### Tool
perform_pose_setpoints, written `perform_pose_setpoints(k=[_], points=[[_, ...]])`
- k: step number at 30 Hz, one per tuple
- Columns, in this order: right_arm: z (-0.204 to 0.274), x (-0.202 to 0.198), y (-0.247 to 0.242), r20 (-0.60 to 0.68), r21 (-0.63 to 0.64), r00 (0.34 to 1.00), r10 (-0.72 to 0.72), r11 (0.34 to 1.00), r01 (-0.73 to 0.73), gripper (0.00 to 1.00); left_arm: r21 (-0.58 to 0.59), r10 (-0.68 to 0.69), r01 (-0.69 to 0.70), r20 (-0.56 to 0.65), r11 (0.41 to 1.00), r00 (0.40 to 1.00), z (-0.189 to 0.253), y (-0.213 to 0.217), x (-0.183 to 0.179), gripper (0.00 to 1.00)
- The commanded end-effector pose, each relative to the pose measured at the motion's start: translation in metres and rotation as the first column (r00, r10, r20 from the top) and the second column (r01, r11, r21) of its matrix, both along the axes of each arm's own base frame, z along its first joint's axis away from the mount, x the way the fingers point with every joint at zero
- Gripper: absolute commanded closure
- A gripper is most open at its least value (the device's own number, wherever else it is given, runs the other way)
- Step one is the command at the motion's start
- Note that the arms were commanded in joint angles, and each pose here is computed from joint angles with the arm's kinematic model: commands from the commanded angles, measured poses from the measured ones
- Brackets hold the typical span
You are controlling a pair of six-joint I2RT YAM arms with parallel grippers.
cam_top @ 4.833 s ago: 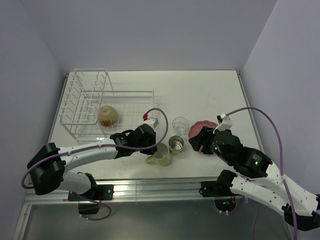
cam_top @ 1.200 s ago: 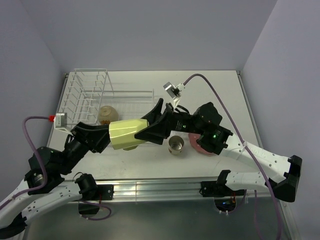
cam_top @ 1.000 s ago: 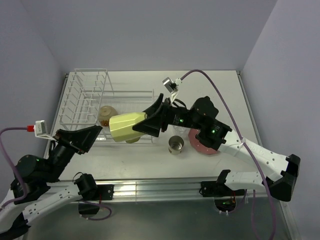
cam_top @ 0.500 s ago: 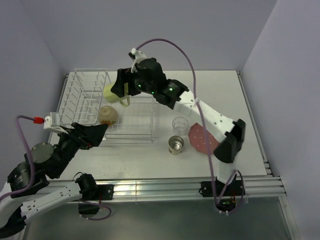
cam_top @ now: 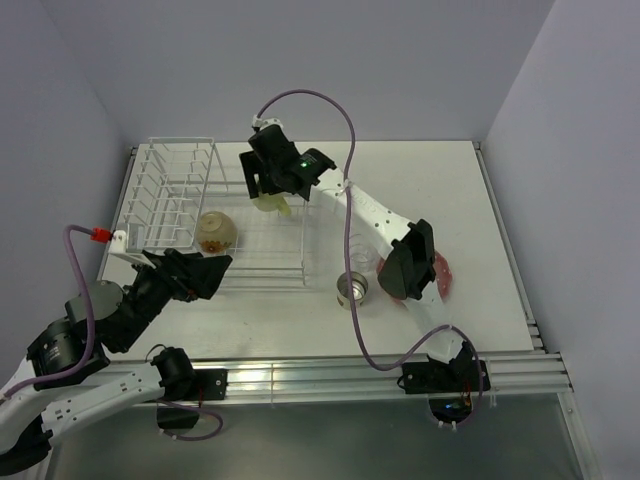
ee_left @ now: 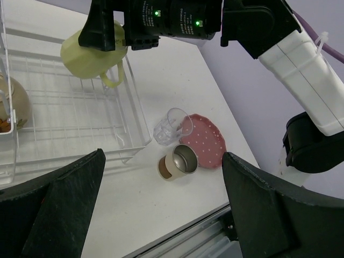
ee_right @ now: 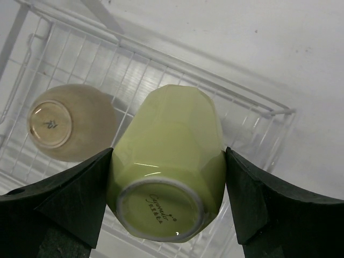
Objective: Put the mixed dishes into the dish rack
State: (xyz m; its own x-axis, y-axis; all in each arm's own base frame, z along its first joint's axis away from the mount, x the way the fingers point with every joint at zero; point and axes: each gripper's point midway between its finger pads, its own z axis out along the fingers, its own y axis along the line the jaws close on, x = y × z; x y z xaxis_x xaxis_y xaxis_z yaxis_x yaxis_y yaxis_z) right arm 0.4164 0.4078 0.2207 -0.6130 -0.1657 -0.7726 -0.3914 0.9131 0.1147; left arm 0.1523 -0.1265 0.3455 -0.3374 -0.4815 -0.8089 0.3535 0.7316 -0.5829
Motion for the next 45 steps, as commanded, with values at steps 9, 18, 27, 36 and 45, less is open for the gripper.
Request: perform_pose_setpoints(k=[9, 18, 27, 36, 45], points=[[-0.008, 0.035, 0.000, 0.089, -0.029, 0.995, -0.052, 0.998, 0.054, 1.00, -0.025, -0.084, 0.085, 0.040, 0.996, 0.996, 0.008, -0.019, -0.004, 0.05], [-0.037, 0.043, 0.002, 0.078, -0.076, 0.995, -0.062, 0.995, 0.067, 1.00, -0.040, -0.122, 0.123, 0.040, 0.992, 0.992, 0.010, -0.028, -0.007, 0.05], [-0.043, 0.046, -0.002, 0.098, -0.122, 0.993, -0.058, 0.990, 0.070, 0.56, -0.040, -0.142, 0.143, 0.025, 0.989, 0.989, 0.002, -0.036, -0.006, 0.06], [0.013, 0.048, 0.000, 0.190, -0.039, 0.981, -0.040, 0.998, 0.048, 0.04, 0.026, -0.166, 0.169, -0.084, 0.985, 0.983, -0.024, -0.056, -0.002, 0.07], [0.068, 0.033, -0.051, 0.241, 0.006, 0.951, -0.194, 0.980, 0.198, 0.01, -0.026, -0.288, 0.287, -0.150, 0.958, 0.946, -0.045, -0.090, -0.011, 0.11]])
